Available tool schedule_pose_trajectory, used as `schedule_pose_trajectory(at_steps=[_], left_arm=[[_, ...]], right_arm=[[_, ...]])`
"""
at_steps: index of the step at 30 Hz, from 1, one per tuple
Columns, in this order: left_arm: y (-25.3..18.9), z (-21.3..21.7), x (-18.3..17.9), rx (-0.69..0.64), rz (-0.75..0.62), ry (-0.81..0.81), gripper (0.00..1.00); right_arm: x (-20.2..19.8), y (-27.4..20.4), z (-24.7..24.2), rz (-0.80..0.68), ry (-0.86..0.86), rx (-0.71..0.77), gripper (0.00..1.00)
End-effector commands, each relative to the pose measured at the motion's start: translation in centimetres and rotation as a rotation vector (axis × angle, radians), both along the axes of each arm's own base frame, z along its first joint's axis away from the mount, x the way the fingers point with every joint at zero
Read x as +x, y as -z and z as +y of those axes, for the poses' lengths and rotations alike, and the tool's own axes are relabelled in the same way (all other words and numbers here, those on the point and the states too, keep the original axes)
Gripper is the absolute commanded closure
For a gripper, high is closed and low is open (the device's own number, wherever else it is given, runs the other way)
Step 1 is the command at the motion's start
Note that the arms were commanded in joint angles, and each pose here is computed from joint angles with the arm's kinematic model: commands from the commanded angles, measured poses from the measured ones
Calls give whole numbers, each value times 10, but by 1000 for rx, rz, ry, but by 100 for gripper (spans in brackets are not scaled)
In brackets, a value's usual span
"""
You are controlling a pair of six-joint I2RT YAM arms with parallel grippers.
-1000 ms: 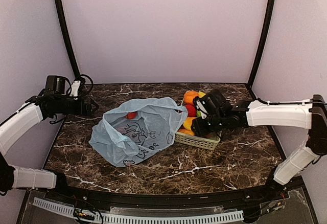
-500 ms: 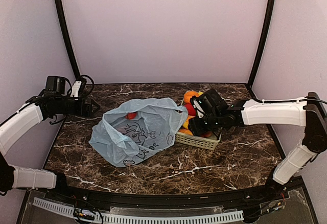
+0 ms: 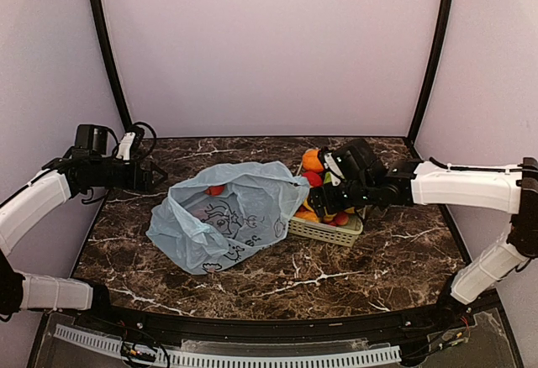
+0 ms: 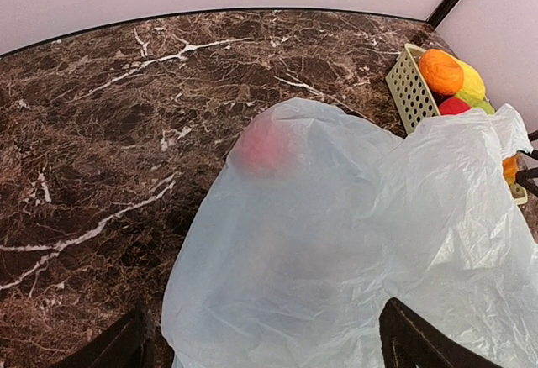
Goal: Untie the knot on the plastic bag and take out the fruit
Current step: Place the fake fruit in the bin, then move the takeout bag to the center of the board.
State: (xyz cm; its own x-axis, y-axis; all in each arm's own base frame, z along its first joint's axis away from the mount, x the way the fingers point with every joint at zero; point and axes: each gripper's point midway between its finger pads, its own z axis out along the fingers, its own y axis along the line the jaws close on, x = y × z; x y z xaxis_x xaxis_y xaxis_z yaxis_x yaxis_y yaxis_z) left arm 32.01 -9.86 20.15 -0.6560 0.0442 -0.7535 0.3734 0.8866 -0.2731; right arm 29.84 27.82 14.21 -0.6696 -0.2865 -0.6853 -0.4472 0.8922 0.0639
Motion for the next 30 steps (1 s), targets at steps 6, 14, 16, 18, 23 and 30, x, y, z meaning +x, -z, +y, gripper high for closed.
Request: schedule_pose_trajectory(at_steps=[6,14,16,18,23,30], left_arm=[[-43,-24,2,-217,-92,49,8],[-41,-41,28,-245,-10,63,9],[-34,-49,38,-246,21,71,9],[-27,-58,50,-243,48,79,10],[-14,-72,89,-245,114,77,11],[19,-80,131,-132,182,85,12]], right_arm=[[-15,-60,7,-136,-91,196,15],[-44,-98,55,-237,-305,381,25],[-47,-93,74,-231,-338,381,25],[-51,-87,94,-224,-371,385,27],[-60,-76,143,-206,-465,444,29],[-51,-34,186,-140,-491,422,32]])
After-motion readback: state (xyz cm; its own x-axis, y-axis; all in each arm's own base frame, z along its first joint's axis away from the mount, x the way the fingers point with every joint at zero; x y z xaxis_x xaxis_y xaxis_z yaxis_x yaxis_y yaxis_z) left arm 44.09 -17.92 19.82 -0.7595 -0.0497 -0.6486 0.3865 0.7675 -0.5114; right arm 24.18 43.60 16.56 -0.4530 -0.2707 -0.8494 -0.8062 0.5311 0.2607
